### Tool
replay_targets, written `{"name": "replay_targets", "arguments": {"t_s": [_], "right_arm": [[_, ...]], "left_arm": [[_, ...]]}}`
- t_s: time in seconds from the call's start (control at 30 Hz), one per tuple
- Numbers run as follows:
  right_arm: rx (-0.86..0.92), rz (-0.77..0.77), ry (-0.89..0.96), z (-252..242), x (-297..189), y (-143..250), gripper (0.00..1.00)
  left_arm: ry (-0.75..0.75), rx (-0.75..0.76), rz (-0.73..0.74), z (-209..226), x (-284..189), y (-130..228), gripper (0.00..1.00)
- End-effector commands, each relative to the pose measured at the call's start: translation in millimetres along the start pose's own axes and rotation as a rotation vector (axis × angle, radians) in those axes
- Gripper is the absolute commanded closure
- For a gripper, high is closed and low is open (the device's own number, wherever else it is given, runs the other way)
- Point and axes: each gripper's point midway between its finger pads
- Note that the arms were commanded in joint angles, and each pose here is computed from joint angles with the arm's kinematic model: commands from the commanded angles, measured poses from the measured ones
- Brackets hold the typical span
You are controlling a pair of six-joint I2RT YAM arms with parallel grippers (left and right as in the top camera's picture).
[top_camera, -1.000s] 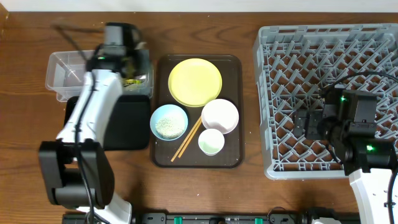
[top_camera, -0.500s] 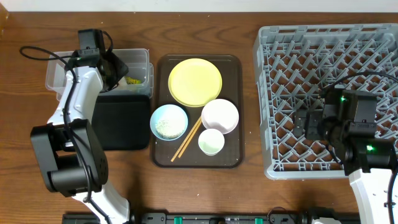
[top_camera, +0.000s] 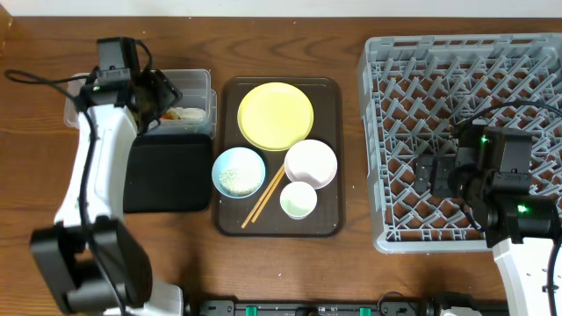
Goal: Sort waste into correct bins and load items into the dishwasher rack
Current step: 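Carry tissue with left gripper and drop it into clear bin, then grasp rim of light-blue rice bowl with left gripper and lift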
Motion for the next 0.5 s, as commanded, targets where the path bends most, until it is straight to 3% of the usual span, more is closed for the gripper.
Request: {"name": "replay_targets", "arguments": {"t_s": [0.0,0.23,0.47], "right_arm": [[0.019,-0.026,-0.007,0.2,-4.9,-9.1,0.01],[0.019,-0.024,-0.006,0.0,-4.9,-8.6,0.01],[0.019,-0.023,-0.006,0.0,-4.8,-8.3,0.01]], "left_arm": [[-0.019,0.081,0.064,-7.4,-8.2,23.3,0.16],[-0.054,0.197,0.272,-26.2,-15.2,88.9,0.11],[-0.025,0.348,0.318,-58.4,-10.8,127.5,0.12]]}}
Point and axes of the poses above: each gripper's point midway between its finger pads, its own x axis out along the fingers, its own z axis along the line the jaws close on, y = z × x, and after that the axes turned 13 degrees about x, right-handed
